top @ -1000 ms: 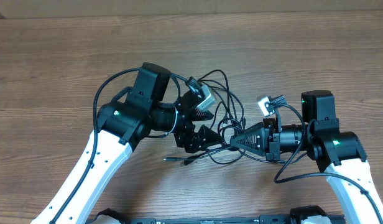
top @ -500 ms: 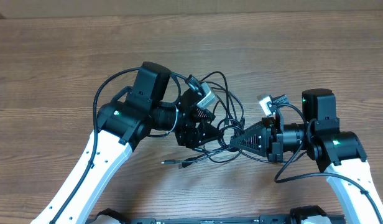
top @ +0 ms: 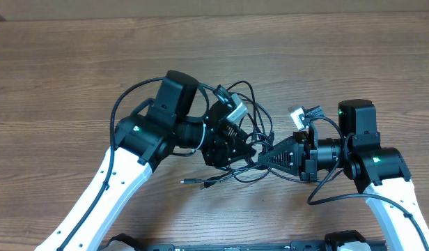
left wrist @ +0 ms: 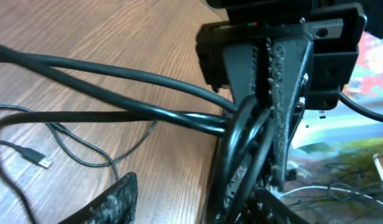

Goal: Untangle cables

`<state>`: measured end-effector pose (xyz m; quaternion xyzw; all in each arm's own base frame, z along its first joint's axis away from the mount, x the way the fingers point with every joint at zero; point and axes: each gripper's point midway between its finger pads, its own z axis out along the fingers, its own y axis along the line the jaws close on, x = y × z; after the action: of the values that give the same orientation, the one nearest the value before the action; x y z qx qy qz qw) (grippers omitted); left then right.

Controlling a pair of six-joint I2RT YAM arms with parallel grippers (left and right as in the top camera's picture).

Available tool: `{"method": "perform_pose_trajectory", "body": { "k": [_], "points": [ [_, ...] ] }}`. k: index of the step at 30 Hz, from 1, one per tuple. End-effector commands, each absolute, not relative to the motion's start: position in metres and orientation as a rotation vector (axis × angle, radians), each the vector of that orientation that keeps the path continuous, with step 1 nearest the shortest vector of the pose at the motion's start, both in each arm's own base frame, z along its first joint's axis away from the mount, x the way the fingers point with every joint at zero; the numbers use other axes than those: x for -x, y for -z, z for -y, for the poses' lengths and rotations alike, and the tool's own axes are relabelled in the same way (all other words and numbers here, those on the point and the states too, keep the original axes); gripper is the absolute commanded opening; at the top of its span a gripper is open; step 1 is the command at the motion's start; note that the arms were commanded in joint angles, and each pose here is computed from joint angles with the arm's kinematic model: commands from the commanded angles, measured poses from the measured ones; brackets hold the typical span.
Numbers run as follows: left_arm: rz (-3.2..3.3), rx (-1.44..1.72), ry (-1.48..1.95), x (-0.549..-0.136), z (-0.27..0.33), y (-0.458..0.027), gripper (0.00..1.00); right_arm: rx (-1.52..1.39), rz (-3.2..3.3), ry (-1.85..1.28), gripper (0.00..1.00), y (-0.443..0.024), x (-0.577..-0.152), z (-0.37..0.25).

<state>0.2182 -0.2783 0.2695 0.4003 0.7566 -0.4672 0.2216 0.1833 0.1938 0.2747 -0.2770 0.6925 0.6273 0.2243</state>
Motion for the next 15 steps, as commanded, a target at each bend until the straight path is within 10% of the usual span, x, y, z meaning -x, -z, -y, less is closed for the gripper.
{"method": "perform_pose_trajectory", "body": {
  "k": [1,4,15],
  "points": [
    [-2.136,-1.109,1.289,-0.221,0.287,-0.259,0.44,0.791,-1.869,-1.761,0.04,-0.281,-0.178,-0.195],
    [-2.172,-1.085,1.279,-0.226,0.287,-0.252,0.07,0.788,-1.874,-1.764,0.04,-0.281,-0.177,-0.195],
    [-2.273,-0.942,1.184,-0.245,0.280,-0.244,0.04,0.629,-2.127,-1.579,0.11,-0.246,-0.195,-0.188]
  ]
}}
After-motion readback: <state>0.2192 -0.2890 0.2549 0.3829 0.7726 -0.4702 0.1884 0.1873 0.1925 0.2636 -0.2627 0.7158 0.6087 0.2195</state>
